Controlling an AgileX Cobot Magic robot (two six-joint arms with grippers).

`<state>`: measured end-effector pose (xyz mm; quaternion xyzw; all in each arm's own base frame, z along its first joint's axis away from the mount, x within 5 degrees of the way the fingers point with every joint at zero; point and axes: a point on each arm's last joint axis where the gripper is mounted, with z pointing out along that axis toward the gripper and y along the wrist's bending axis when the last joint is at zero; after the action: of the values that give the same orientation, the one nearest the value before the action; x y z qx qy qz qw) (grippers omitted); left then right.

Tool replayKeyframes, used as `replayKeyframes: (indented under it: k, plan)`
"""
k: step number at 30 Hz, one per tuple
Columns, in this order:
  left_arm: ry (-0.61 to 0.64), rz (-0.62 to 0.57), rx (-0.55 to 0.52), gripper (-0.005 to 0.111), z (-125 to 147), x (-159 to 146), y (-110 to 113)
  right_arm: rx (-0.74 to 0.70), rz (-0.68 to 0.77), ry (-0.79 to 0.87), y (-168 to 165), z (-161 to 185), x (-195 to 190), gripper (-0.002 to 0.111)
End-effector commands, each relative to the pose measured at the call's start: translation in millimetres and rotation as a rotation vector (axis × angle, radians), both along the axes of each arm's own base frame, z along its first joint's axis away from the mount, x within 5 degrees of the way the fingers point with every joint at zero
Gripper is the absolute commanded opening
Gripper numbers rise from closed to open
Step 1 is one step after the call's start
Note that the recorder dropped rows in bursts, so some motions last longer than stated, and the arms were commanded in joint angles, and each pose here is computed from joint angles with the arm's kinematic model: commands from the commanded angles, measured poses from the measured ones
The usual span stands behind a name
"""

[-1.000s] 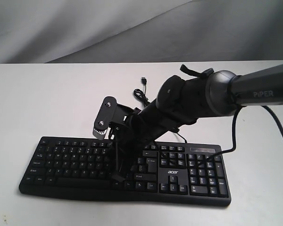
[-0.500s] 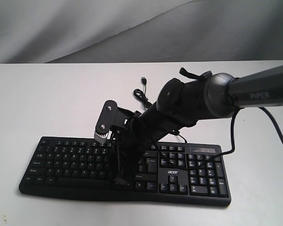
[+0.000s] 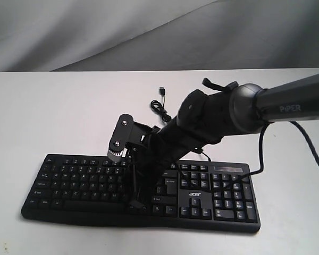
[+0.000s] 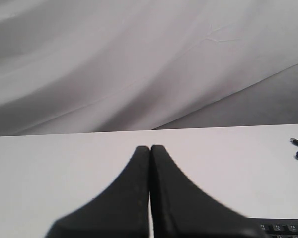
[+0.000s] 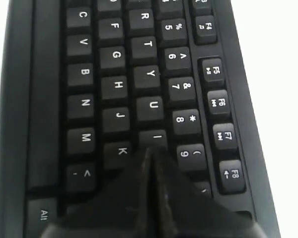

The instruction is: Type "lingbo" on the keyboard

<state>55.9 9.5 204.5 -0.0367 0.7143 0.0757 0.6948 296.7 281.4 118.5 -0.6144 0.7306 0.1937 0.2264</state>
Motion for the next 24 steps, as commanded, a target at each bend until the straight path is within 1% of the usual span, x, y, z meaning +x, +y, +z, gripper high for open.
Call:
replayKeyframes:
  k: [1,4,7,13,16,20,22,24]
  plan:
    - [-0.010,-0.008,0.000,0.001,-0.5,-0.1,-0.5,-0.011,-0.012,0.009,-4.7,-8.5,3.0,0.000]
    - [-0.010,-0.008,0.000,0.001,-0.5,-0.1,-0.5,-0.002,-0.013,-0.002,-4.6,-2.3,3.1,0.000]
    - [-0.010,-0.008,0.000,0.001,-0.5,-0.1,-0.5,0.017,-0.003,-0.023,-4.7,11.4,2.1,0.000]
    - [-0.010,-0.008,0.000,0.001,-0.5,-0.1,-0.5,0.075,-0.005,-0.080,-5.9,50.5,-1.7,0.000]
    - [-0.010,-0.008,0.000,0.001,-0.5,-0.1,-0.5,0.115,-0.063,-0.147,-13.4,80.5,1.0,0.000]
    - [-0.010,-0.008,0.000,0.001,-0.5,-0.1,-0.5,0.203,-0.219,-0.274,-34.5,138.3,2.6,0.000]
    - [-0.010,-0.008,0.000,0.001,-0.5,-0.1,-0.5,0.250,-0.281,-0.365,-45.5,164.2,-3.7,0.000]
    - [-0.010,-0.008,0.000,0.001,-0.5,-0.1,-0.5,0.323,-0.356,-0.514,-67.3,199.0,-21.5,0.000]
